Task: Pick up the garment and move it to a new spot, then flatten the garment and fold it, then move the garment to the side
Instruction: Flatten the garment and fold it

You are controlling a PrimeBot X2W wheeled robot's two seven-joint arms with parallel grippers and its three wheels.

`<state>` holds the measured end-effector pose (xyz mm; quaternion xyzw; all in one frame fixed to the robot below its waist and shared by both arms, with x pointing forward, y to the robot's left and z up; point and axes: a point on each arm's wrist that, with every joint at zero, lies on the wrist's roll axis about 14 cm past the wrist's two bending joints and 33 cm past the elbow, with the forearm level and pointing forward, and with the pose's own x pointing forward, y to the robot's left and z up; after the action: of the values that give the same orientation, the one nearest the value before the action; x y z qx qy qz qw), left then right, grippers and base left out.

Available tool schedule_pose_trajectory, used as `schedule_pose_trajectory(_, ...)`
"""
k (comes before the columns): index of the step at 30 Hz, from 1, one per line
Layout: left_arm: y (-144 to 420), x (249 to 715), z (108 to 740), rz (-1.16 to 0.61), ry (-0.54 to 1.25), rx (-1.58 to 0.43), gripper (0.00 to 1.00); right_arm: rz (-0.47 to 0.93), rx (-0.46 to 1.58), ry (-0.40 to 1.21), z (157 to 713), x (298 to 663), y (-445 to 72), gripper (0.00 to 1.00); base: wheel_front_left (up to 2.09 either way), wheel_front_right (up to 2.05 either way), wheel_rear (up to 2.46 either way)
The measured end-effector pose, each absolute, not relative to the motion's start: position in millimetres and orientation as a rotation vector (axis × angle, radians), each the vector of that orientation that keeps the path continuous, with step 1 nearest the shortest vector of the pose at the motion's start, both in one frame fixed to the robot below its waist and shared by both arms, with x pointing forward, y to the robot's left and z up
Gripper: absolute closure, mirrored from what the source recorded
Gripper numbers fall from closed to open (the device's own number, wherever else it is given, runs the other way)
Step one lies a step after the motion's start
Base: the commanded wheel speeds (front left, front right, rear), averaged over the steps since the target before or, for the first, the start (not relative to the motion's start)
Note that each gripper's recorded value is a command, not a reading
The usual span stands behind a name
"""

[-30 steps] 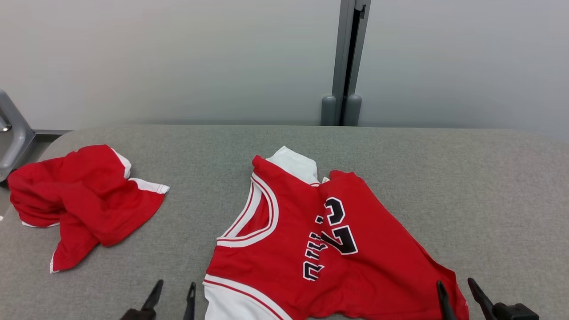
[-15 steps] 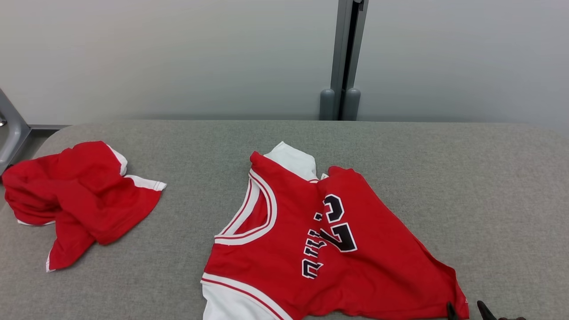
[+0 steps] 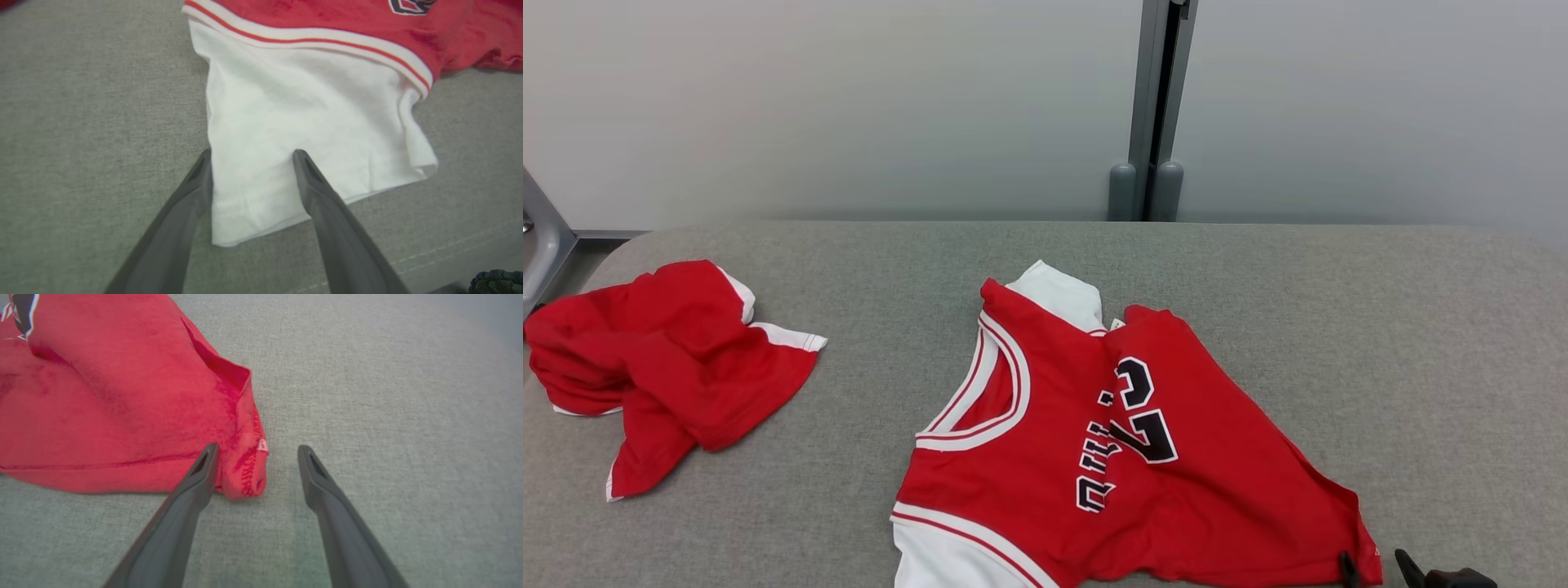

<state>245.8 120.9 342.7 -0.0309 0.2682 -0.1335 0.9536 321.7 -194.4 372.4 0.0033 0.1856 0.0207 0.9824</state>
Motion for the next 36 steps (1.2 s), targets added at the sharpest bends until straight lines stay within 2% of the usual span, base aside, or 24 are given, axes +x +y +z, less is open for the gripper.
schedule_pose_trajectory(1, 121, 247, 343, -0.272, 0.544, -0.063, 0.00, 0.043, 0.007, 0.376, 372, 322, -194, 0.00, 0.00, 0.00, 0.00)
schedule_pose_trajectory(2, 121, 246, 341, -0.274, 0.549, -0.063, 0.00, 0.046, 0.005, 0.376, 372, 323, -193, 0.13, 0.00, 0.00, 0.00)
schedule_pose_trajectory(3, 121, 246, 341, -0.276, 0.551, -0.062, 0.00, 0.048, 0.004, 0.378, 372, 324, -193, 0.33, 0.00, 0.00, 0.00)
schedule_pose_trajectory(4, 120, 247, 341, -0.278, 0.550, -0.064, 0.00, 0.050, 0.004, 0.378, 372, 324, -192, 0.60, 0.00, 0.00, 0.00)
schedule_pose_trajectory(5, 118, 247, 340, -0.279, 0.557, -0.081, 0.00, 0.054, 0.004, 0.380, 371, 325, -191, 1.00, 0.00, 0.00, 0.00)
schedule_pose_trajectory(6, 118, 247, 340, -0.279, 0.557, -0.081, 0.13, 0.054, 0.004, 0.380, 371, 325, -191, 1.00, 0.00, 0.00, 0.00)
schedule_pose_trajectory(7, 117, 246, 338, -0.277, 0.566, -0.095, 0.84, 0.056, 0.004, 0.381, 371, 325, -190, 1.00, 0.00, 0.00, 0.00)
schedule_pose_trajectory(8, 116, 246, 337, -0.278, 0.572, -0.102, 1.00, 0.058, 0.004, 0.382, 371, 326, -189, 1.00, 0.00, 0.00, 0.00)
schedule_pose_trajectory(13, 113, 249, 338, -0.277, 0.560, -0.136, 1.00, 0.078, 0.026, 0.370, 374, 327, -180, 1.00, 0.00, 0.00, 0.00)
schedule_pose_trajectory(17, 110, 259, 349, -0.271, 0.507, -0.179, 1.00, 0.145, 0.073, 0.310, 390, 335, -154, 1.00, 0.00, 0.00, 0.00)
schedule_pose_trajectory(24, 104, 321, 413, -0.309, 0.271, -0.212, 1.00, 0.329, 0.129, 0.205, 424, 343, -101, 1.00, 0.00, 0.00, 0.00)
schedule_pose_trajectory(28, 113, 377, 469, -0.324, 0.113, -0.202, 1.00, 0.392, 0.134, 0.101, 463, 378, -90, 1.00, 0.00, 0.00, 0.00)
schedule_pose_trajectory(36, 131, 501, 565, -0.318, -0.061, -0.215, 1.00, 0.388, 0.148, -0.125, 554, 485, -103, 1.00, 0.00, 0.00, 0.00)
